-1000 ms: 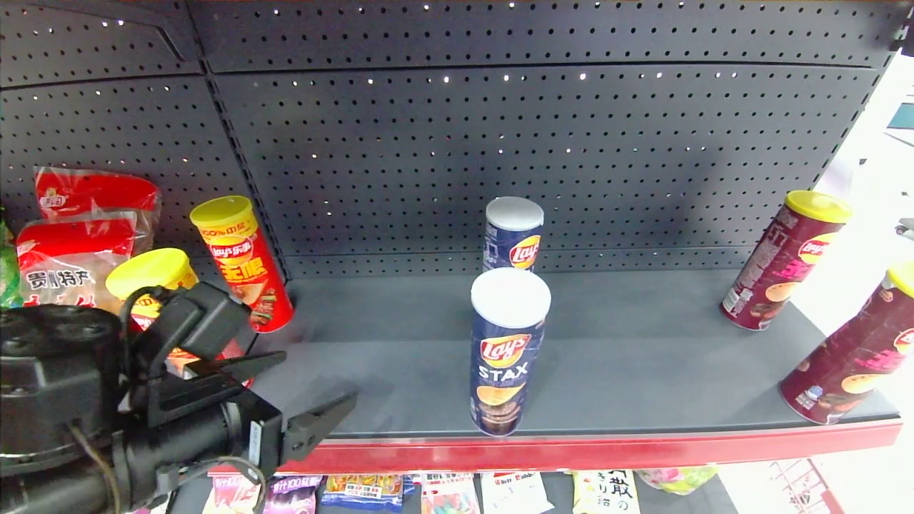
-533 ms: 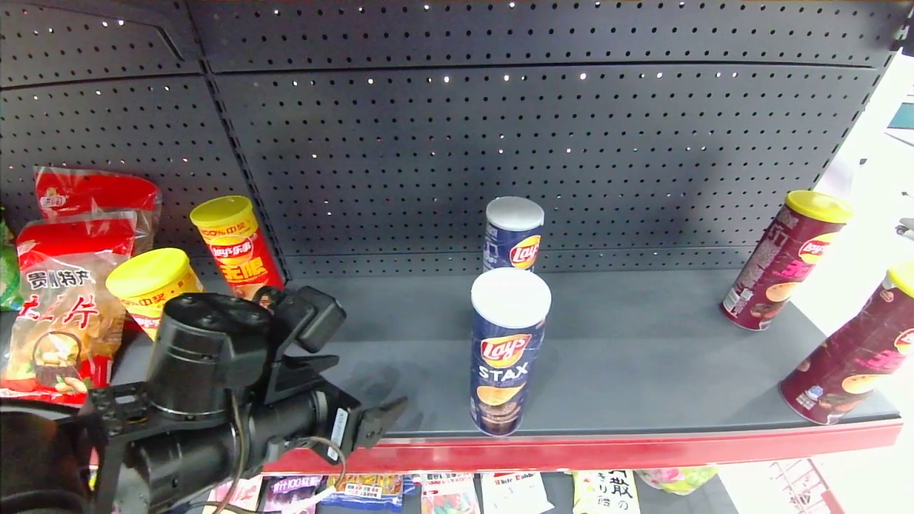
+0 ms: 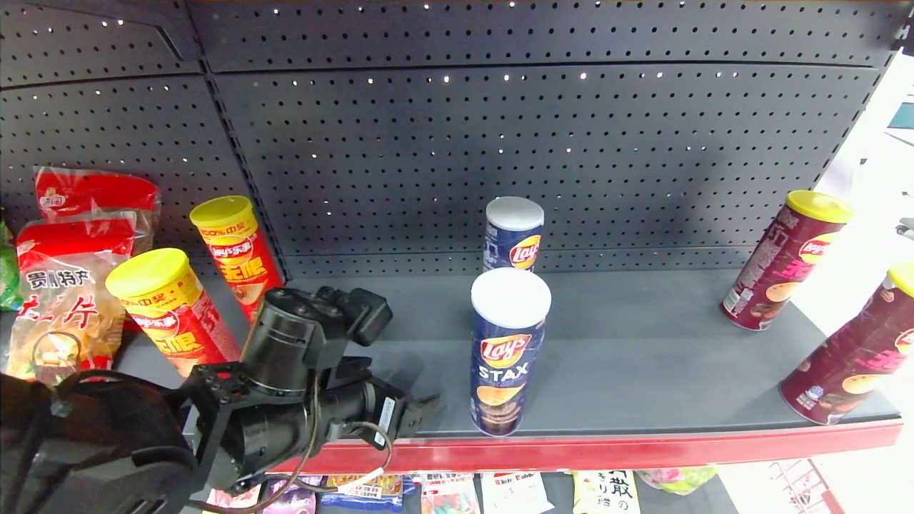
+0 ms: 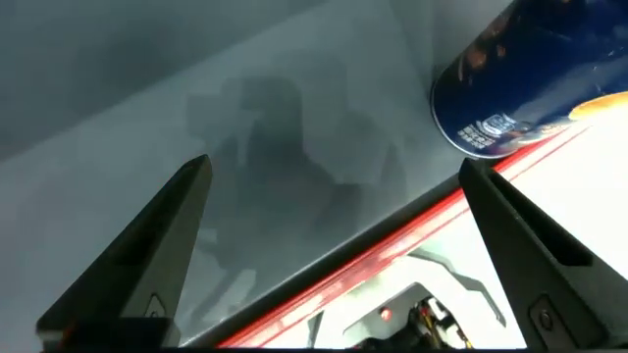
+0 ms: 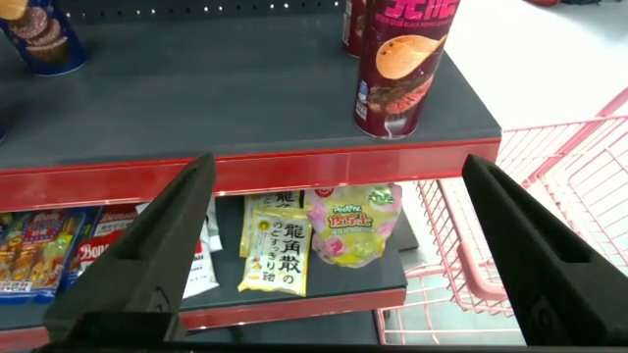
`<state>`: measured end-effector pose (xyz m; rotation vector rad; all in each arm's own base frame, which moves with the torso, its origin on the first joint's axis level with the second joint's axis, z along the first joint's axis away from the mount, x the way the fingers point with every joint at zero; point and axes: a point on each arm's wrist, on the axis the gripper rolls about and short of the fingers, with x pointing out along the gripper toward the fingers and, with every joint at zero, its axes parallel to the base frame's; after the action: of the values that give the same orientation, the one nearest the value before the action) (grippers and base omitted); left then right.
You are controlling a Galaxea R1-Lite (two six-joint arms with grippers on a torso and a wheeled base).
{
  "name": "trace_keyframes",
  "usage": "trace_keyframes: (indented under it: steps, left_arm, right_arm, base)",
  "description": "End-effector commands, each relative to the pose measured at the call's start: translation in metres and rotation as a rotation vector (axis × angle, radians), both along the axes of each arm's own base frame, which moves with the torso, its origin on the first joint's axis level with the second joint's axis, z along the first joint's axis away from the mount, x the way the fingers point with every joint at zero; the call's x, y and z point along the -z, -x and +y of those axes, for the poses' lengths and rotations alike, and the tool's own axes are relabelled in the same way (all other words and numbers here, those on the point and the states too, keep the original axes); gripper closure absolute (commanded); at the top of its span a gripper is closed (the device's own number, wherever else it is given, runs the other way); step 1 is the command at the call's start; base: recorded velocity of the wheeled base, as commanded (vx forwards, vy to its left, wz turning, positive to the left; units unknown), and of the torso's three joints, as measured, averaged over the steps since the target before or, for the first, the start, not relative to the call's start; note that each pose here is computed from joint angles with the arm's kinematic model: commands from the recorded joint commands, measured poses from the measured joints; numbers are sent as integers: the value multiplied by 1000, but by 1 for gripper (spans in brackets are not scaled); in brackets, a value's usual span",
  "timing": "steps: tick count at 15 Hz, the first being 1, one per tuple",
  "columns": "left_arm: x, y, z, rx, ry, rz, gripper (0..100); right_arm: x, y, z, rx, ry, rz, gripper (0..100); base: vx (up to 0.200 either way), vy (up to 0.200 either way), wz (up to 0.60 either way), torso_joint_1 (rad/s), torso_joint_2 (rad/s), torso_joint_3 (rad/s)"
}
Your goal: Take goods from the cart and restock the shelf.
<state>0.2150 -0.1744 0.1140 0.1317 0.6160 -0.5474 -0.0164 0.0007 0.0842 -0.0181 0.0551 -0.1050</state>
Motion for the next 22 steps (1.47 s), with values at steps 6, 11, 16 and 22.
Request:
trace_keyframes:
  steps: [6,11,16,22]
  left_arm:
    - [8,-11,-17,20,-12,11,0]
    - [11,-13,-22,23,-23,12,0]
    - [11,-16,-26,25,-19,7,0]
    - [10,-16,-26,27,-21,8,0]
  right_arm:
    - [0,0,0,3,0,6,0]
    - [0,0,0,3,0,6,0]
    - [0,0,0,3,0,6,0]
    - [0,0,0,3,0,6,0]
  base:
    - [0,0,0,0,0,0]
    - [0,0,0,0,0,0]
    - [0,0,0,0,0,0]
    - [0,0,0,0,0,0]
